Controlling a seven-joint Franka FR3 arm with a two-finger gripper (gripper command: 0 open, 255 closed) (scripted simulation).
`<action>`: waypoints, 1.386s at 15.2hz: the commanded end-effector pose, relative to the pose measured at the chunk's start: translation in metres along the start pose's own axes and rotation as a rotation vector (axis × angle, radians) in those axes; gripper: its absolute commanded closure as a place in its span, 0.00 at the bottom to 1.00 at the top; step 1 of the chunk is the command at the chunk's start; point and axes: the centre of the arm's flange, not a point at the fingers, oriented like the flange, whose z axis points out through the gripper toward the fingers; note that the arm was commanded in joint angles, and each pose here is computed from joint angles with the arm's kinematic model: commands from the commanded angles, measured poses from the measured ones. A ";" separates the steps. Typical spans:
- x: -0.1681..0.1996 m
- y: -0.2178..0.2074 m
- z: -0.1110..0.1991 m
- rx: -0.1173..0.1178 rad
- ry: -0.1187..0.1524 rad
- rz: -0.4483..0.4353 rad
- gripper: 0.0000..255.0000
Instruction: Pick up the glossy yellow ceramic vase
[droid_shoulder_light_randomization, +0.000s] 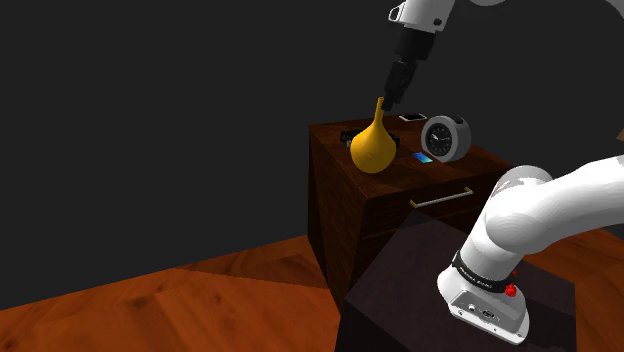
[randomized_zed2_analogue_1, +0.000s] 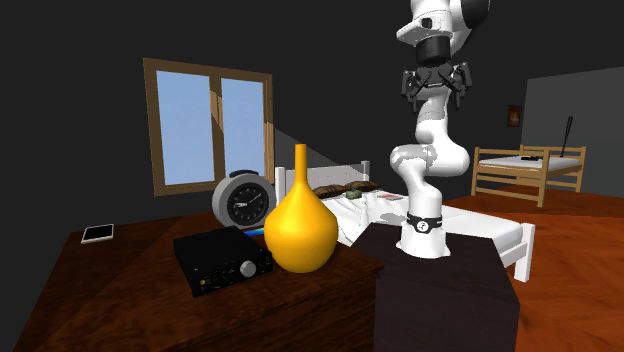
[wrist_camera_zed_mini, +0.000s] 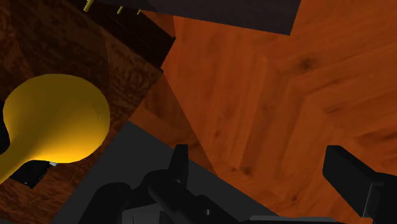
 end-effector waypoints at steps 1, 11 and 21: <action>0.000 0.000 0.000 0.000 0.000 0.000 0.00; 0.028 0.120 0.025 -0.031 0.042 -0.030 0.00; 0.060 0.241 0.044 -0.061 0.084 -0.061 0.00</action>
